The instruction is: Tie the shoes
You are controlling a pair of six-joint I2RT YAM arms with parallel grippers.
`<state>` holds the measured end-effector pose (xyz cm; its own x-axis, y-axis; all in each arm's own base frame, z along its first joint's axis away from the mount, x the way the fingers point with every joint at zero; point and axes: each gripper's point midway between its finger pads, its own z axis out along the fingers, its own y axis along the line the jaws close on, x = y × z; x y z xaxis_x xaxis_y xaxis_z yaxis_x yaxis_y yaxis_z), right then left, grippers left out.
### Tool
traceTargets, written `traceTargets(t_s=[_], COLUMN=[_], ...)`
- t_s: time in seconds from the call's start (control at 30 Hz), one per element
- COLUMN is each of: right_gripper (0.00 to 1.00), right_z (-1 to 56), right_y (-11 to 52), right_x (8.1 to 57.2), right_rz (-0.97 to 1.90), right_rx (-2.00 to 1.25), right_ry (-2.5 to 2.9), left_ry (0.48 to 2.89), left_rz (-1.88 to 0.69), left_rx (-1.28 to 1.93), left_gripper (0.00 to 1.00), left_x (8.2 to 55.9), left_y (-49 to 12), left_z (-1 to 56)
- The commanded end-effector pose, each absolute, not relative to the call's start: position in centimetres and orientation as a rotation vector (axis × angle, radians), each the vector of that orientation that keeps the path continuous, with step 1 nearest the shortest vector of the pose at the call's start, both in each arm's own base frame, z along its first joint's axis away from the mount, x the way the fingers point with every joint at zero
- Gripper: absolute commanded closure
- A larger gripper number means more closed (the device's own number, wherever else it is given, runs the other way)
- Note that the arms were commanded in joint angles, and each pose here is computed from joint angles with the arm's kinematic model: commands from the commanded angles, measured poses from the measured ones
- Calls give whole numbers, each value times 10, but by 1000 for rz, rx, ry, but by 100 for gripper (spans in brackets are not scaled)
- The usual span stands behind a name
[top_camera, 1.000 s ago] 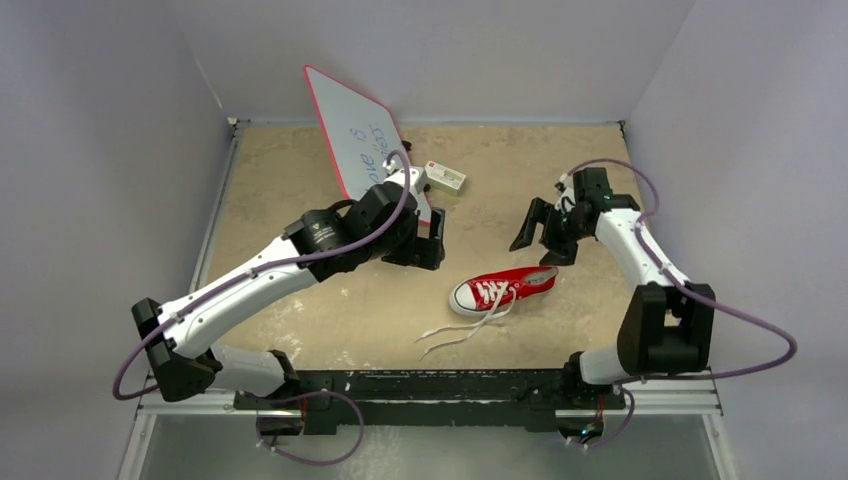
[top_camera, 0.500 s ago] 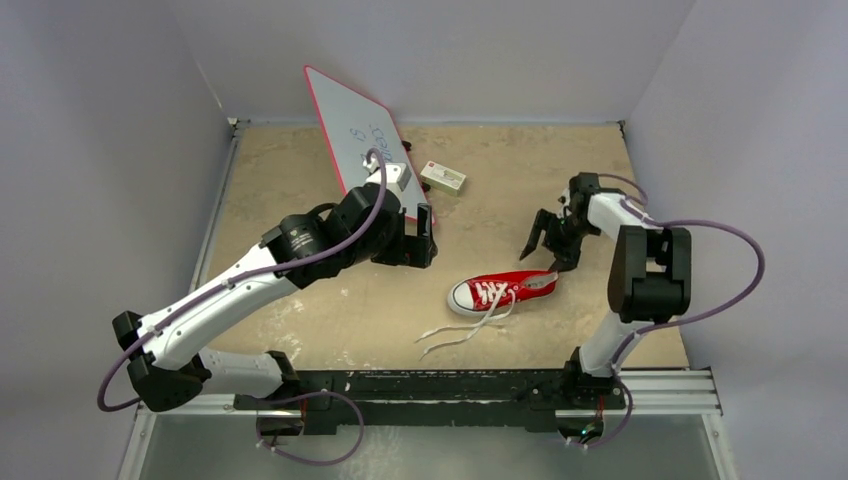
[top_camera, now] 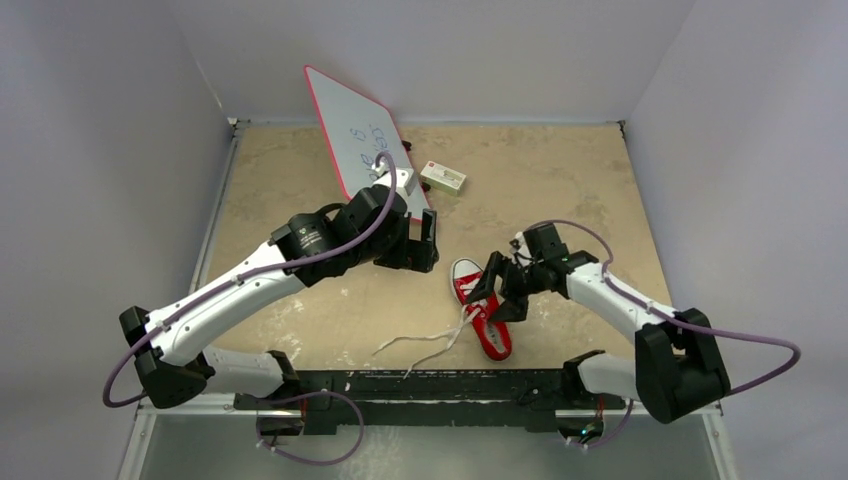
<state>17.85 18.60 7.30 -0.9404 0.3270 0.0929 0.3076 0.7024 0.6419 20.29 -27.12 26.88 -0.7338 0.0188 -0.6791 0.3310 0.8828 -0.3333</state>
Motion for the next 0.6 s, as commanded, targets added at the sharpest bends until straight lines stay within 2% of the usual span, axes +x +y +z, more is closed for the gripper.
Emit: traceTargets(t_s=[0.0, 0.2, 0.23, 0.33, 0.4, 0.57], right_gripper=[22, 18, 15, 12, 2, 1], right_z=[109, 97, 92, 86, 86, 77], right_y=[215, 154, 145, 148, 149, 170], right_x=[179, 204, 210, 225, 238, 255], right_rz=[1296, 646, 545, 374, 283, 185], right_rx=[509, 208, 111, 19, 61, 111], right_ry=[2817, 2903, 2920, 2968, 2959, 2955], left_ry=[2344, 2341, 2348, 2336, 2319, 2322], left_rz=[-602, -710, -732, -778, -779, -730], left_rx=[297, 176, 160, 123, 109, 111], left_gripper=[1, 1, 1, 1, 1, 1], left_x=[198, 193, 191, 188, 188, 188], left_y=[-277, -282, -284, -284, -280, -270], left_z=[272, 275, 274, 279, 284, 284])
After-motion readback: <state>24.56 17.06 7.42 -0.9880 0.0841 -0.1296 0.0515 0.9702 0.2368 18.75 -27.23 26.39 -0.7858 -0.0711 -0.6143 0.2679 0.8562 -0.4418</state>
